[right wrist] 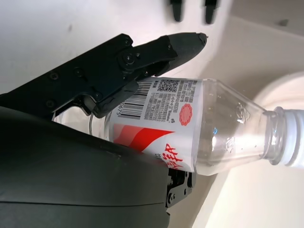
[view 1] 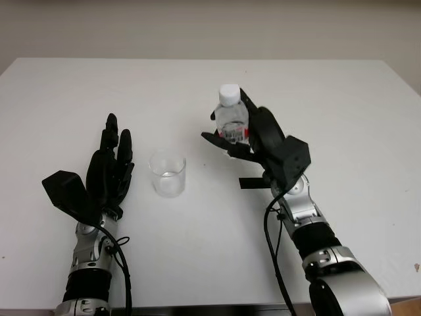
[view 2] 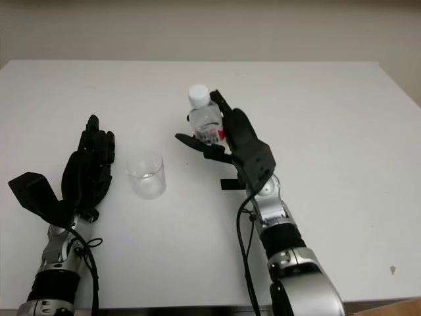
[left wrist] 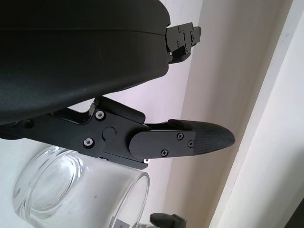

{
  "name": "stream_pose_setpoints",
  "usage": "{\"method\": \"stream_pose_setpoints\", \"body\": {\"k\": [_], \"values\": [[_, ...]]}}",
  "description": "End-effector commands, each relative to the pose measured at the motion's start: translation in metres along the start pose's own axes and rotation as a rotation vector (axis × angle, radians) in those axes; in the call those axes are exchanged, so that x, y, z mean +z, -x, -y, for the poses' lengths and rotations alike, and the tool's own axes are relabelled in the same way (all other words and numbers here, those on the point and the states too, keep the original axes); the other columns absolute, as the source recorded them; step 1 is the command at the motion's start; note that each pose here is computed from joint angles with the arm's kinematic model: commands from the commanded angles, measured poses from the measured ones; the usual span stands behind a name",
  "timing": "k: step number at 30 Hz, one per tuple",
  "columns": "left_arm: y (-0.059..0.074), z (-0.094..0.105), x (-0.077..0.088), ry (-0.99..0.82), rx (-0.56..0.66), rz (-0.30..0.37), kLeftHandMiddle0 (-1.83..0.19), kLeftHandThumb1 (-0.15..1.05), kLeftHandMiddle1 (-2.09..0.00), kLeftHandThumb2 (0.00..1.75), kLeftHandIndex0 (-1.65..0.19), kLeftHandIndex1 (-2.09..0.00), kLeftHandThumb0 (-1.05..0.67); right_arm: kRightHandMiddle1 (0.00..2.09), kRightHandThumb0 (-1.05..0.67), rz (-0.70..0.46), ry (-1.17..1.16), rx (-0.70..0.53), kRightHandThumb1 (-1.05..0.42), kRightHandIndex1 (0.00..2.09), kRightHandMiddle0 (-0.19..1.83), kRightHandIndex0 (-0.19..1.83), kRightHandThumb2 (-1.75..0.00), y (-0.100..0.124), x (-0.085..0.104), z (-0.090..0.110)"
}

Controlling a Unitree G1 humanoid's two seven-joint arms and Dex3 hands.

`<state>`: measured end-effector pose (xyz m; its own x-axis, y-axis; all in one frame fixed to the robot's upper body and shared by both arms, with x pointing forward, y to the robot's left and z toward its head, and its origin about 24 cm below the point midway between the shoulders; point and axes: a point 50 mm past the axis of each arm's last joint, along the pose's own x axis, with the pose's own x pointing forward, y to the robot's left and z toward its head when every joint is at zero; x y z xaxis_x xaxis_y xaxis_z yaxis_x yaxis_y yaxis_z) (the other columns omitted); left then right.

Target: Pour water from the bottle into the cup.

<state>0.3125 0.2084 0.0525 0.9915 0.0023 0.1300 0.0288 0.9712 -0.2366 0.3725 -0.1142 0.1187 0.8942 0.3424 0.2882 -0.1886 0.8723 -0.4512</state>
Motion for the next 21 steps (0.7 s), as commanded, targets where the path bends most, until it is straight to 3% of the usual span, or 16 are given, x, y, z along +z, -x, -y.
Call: {"method": "stream_pose_setpoints", "body": {"k": [1, 11, 21], "values": [[0.001, 0.0, -0.002, -0.003, -0.001, -0.004, 0.13, 1.05, -0.06, 0.41, 0.15, -0.06, -0.72, 2.09, -0.36, 0.05, 0.068, -0.01, -1.05, 2.09, 1.19, 1.39, -0.3, -0.012, 0.012, 0.008], [0.0, 0.0, -0.001, 0.009, -0.001, -0.002, 0.13, 1.05, -0.05, 0.39, 0.15, -0.05, -0.72, 2.09, -0.38, 0.137, 0.607, 0.027, -1.05, 2.09, 1.08, 1.37, -0.17, -0.029, 0.018, 0.006], [-0.001, 0.001, -0.002, -0.003, -0.006, -0.01, 0.13, 1.05, -0.05, 0.39, 0.15, -0.06, -0.73, 2.09, -0.38, 0.226, 0.808, 0.025, -1.05, 2.09, 0.95, 1.32, -0.11, -0.033, 0.025, 0.012]]}}
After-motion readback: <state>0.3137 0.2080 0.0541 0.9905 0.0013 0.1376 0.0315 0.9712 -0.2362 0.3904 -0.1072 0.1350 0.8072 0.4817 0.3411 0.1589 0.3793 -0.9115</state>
